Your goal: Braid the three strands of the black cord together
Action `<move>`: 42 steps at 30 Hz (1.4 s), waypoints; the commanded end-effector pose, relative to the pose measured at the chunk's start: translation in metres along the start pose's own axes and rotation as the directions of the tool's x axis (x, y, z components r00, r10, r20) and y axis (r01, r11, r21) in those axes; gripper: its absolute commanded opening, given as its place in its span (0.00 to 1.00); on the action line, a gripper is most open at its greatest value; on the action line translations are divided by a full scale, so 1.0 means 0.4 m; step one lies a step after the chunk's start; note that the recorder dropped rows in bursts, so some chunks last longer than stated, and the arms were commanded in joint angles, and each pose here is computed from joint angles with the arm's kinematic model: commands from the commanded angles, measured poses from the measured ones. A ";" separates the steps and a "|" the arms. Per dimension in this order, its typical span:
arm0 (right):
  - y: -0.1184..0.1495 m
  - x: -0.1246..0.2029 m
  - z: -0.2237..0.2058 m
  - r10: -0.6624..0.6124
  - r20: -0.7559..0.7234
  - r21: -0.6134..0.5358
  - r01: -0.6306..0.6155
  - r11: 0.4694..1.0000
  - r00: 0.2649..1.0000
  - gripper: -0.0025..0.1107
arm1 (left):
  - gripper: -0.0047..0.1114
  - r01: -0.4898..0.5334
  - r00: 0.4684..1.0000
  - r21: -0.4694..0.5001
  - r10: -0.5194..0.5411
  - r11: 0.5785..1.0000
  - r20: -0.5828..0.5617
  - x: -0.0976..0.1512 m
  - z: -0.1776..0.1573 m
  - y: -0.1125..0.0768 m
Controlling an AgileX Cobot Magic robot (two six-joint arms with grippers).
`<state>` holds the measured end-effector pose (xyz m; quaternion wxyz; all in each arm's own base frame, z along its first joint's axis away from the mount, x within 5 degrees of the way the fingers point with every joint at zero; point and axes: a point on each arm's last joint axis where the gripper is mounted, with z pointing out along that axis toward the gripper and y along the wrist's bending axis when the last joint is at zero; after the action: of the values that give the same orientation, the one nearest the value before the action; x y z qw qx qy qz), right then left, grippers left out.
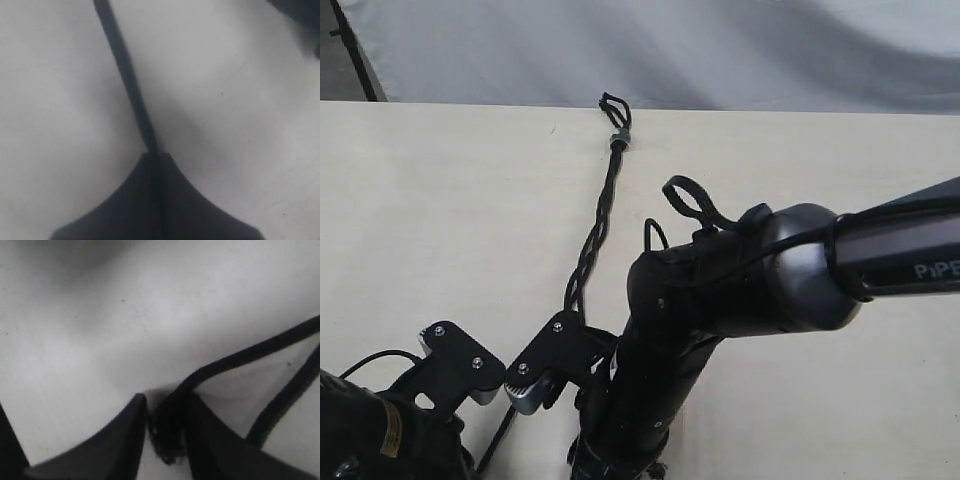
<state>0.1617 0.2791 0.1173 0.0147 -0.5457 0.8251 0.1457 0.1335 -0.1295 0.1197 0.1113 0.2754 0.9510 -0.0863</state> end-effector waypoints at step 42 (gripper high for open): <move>-0.077 0.042 -0.038 -0.030 0.127 0.316 -0.012 0.949 0.991 0.02 | 0.67 0.035 0.962 0.077 -0.054 0.996 0.267 -0.012 -0.124 -0.014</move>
<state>0.1860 0.2516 0.1172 0.1636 -0.5252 0.8334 0.0537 0.1268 -0.1252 0.1663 0.2163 0.2600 0.9295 -0.1468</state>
